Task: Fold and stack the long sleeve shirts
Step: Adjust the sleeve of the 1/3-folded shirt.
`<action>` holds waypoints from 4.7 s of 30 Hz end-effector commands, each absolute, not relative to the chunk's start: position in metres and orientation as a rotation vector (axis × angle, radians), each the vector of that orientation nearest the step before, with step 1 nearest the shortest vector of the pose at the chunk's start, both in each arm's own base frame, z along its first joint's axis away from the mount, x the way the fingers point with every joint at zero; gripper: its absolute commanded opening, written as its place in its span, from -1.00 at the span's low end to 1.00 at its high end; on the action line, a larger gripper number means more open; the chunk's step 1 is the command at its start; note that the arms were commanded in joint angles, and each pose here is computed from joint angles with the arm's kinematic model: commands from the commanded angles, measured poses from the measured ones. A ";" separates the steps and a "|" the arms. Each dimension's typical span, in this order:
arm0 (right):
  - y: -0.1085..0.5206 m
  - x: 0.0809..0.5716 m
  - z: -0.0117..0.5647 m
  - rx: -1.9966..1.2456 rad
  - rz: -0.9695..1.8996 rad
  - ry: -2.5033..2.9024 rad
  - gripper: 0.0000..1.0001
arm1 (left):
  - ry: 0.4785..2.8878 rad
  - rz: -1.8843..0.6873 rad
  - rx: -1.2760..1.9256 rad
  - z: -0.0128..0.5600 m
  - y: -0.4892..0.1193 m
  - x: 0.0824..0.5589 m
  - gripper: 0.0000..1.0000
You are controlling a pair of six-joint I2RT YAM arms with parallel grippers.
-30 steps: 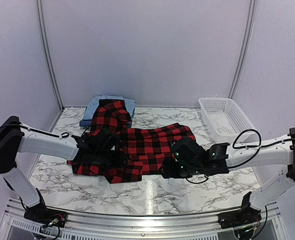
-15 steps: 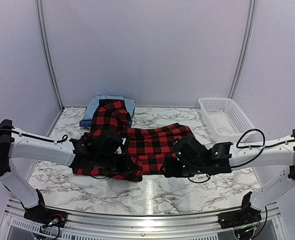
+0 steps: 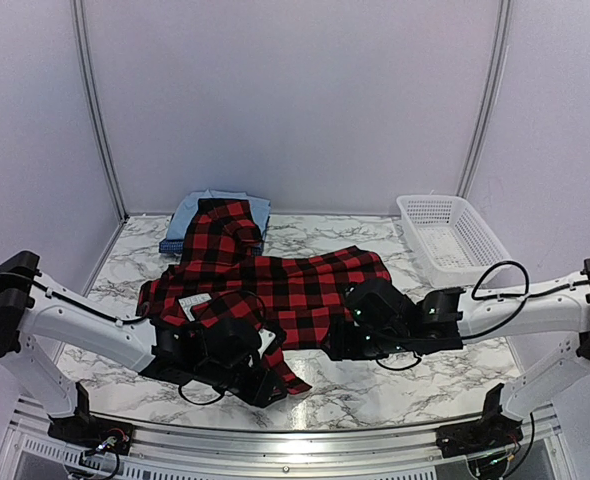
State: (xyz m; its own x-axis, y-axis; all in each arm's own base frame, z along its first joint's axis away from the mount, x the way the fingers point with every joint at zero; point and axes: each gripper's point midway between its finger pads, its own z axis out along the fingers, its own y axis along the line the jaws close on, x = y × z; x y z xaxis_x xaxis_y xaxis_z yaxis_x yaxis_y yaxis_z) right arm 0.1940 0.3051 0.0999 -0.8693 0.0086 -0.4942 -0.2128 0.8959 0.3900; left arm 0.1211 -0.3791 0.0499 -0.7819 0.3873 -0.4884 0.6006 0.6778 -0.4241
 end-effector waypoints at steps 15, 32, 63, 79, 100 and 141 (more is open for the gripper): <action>0.348 0.132 0.053 -0.291 0.580 2.677 0.11 | 2.414 -0.657 0.373 0.107 -0.304 0.176 0.41; 0.371 0.120 0.025 -0.359 0.327 2.706 -0.26 | 2.445 -0.510 0.009 0.102 -0.204 0.207 0.41; 0.304 0.184 0.095 -0.211 0.071 2.573 -1.00 | 2.505 -0.704 -0.495 0.091 -0.161 0.319 0.41; 0.306 0.246 0.180 -0.210 0.052 2.430 -1.00 | 2.410 -0.833 -0.854 0.066 -0.161 0.324 0.40; 0.281 0.316 0.199 -0.206 -0.001 2.403 -1.00 | 2.289 -0.885 -0.904 0.080 -0.160 0.339 -1.00; 0.270 0.317 0.093 -0.278 0.165 2.619 0.03 | 2.378 -0.698 -0.496 0.100 -0.147 0.282 -0.37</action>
State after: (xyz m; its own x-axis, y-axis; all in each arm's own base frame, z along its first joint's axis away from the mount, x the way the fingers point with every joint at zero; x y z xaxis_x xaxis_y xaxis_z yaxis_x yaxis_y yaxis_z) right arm 0.3279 0.2399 0.0841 -0.8632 -0.2209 -0.4539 -0.2053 0.9751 -0.0841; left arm 0.2802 -0.1437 0.0866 -0.7396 -0.5361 -0.4069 -0.2212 0.7646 -0.6053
